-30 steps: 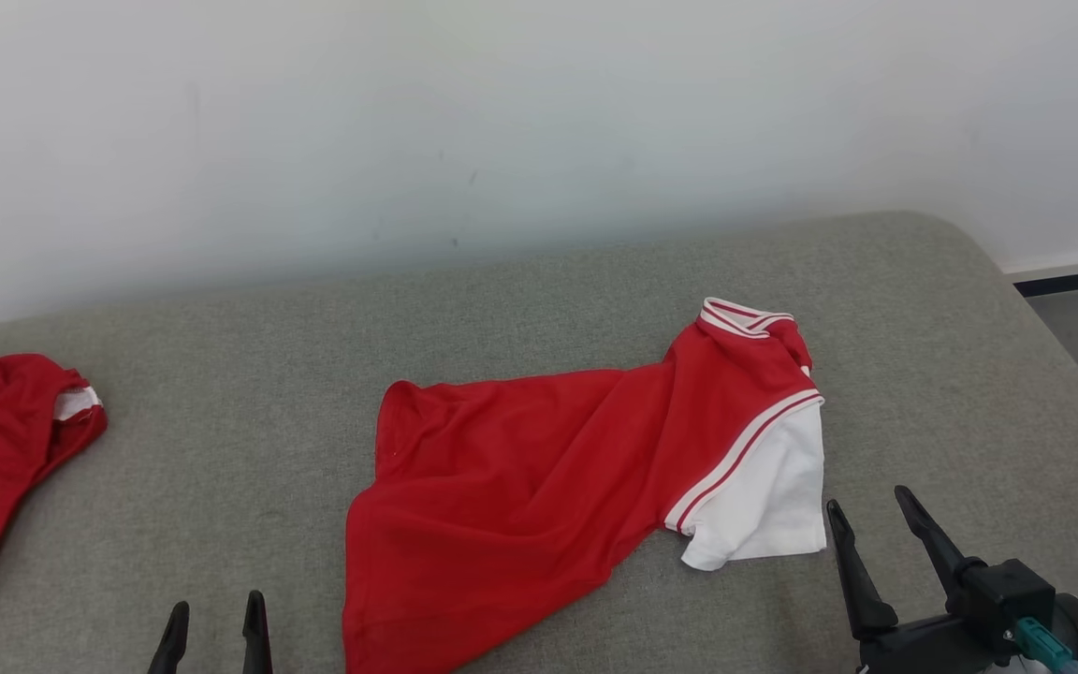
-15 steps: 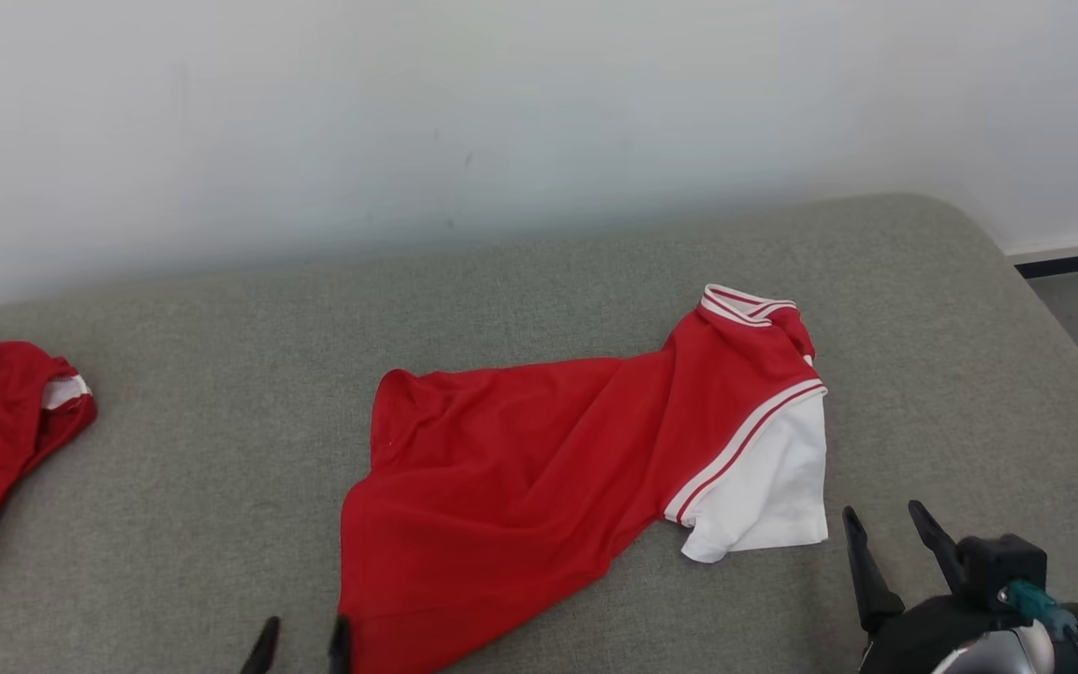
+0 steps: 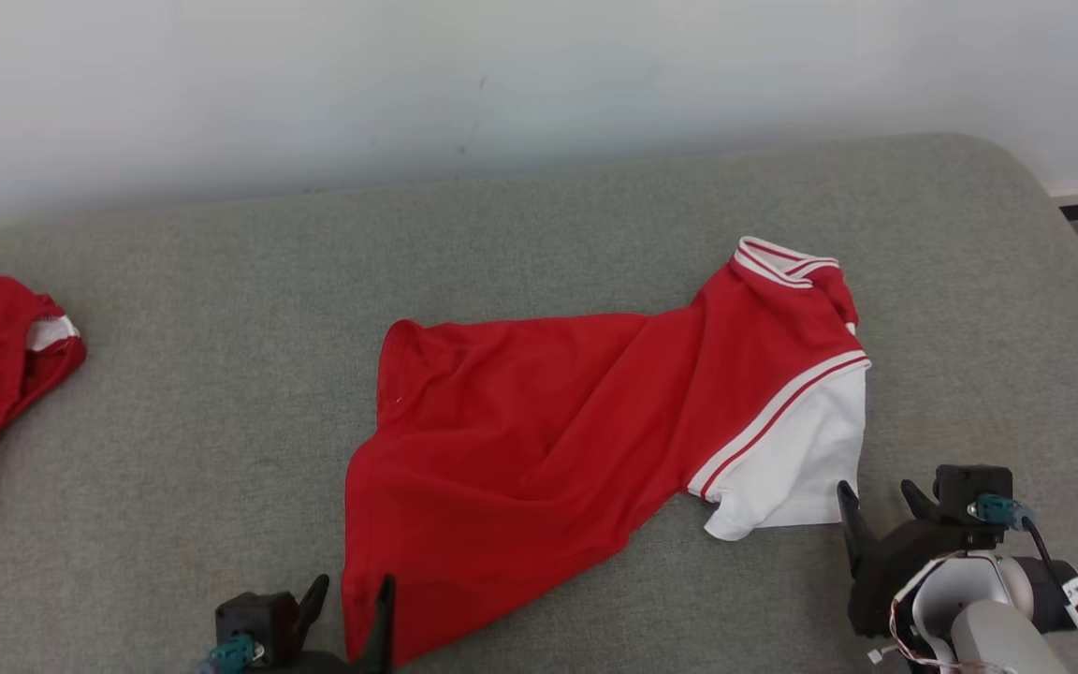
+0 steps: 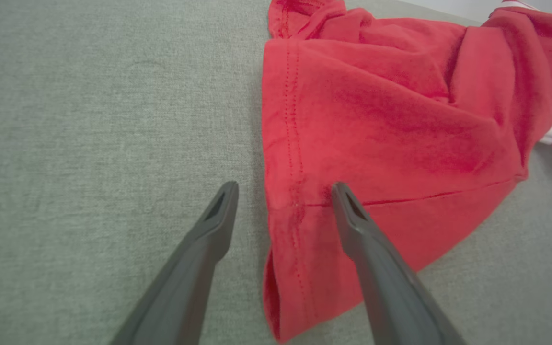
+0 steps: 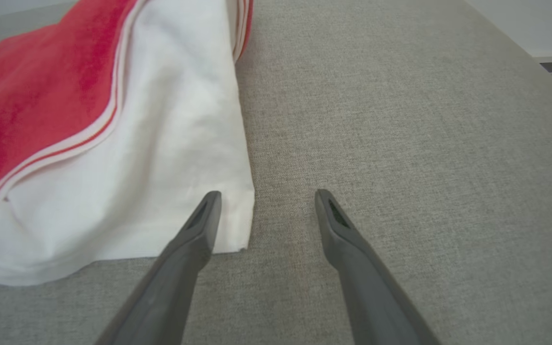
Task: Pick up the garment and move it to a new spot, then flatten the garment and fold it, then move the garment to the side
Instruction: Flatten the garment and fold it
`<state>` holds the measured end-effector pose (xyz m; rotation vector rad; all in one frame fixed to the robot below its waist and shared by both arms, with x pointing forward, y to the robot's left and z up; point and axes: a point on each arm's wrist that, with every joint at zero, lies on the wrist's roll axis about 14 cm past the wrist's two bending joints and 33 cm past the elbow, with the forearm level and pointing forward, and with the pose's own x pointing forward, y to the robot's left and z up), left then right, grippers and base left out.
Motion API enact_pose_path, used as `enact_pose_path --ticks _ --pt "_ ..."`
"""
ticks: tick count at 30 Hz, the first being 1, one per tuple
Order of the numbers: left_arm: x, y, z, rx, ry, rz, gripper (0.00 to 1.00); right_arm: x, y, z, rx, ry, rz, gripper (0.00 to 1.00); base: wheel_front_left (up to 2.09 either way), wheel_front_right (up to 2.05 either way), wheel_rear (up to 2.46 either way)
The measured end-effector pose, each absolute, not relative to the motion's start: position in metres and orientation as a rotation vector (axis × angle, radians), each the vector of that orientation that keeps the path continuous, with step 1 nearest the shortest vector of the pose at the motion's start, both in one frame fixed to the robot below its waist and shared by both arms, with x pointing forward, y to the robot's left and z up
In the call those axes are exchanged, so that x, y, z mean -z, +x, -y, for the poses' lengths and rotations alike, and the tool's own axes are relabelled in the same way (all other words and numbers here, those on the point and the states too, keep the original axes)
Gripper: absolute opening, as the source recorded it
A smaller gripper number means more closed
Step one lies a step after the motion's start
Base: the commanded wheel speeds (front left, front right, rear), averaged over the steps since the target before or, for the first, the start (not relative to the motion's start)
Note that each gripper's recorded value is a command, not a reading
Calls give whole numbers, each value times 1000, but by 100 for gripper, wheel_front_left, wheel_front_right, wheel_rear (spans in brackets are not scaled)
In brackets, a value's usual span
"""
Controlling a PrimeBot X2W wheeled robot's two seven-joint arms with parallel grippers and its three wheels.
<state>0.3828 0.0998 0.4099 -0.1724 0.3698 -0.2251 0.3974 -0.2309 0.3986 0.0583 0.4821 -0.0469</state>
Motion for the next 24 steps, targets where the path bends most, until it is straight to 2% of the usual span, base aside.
enact_pose_path --ticks 9,24 --pt "-406 382 -103 213 -181 -387 100 -372 404 220 27 63 -602 100 0 0 0" --pt "-414 374 -97 245 -207 -398 100 -369 406 213 15 70 -603 100 0 0 0"
